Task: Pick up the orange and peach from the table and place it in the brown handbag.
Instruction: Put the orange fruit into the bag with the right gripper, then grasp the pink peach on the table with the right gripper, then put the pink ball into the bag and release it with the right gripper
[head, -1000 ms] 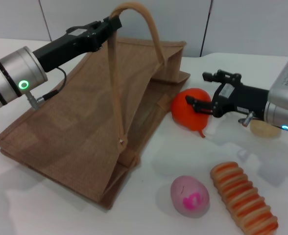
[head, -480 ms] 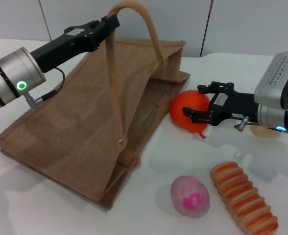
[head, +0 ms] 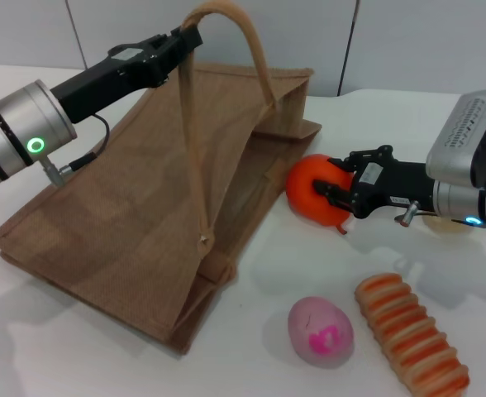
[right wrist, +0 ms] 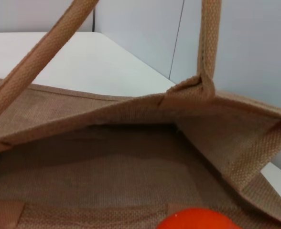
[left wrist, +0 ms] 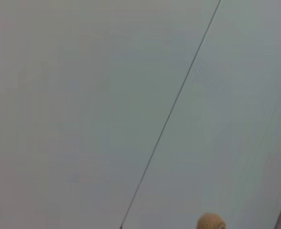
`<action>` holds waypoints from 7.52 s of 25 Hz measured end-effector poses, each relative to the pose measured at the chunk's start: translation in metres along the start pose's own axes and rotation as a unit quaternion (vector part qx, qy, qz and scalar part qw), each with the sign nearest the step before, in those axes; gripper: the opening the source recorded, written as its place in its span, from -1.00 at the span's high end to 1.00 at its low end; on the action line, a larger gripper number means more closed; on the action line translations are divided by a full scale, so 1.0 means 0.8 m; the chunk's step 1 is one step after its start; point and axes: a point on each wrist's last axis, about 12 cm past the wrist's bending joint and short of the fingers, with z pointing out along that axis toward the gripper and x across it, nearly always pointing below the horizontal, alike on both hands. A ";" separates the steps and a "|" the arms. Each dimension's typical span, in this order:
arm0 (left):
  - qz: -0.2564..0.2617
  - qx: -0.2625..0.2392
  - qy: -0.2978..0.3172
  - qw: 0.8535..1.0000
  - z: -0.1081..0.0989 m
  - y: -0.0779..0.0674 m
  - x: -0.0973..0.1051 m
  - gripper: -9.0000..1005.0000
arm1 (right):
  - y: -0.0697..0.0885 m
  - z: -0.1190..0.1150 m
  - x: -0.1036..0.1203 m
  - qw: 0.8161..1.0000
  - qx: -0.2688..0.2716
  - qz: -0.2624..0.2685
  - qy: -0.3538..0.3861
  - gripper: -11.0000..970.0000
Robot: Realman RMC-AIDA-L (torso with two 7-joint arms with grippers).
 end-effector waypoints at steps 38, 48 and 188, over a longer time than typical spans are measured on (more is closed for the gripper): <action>0.002 0.127 -0.028 0.992 0.020 -0.035 -0.021 0.76 | 0.022 0.014 -0.078 0.984 -0.128 -0.077 -0.101 0.68; -0.008 0.171 -0.068 0.983 0.009 -0.046 -0.033 0.76 | 0.016 0.030 -0.085 0.989 -0.101 -0.081 -0.071 0.81; -0.003 0.053 -0.115 0.992 -0.026 -0.012 -0.031 0.76 | -0.001 -0.029 -0.114 0.975 -0.198 -0.057 -0.081 0.81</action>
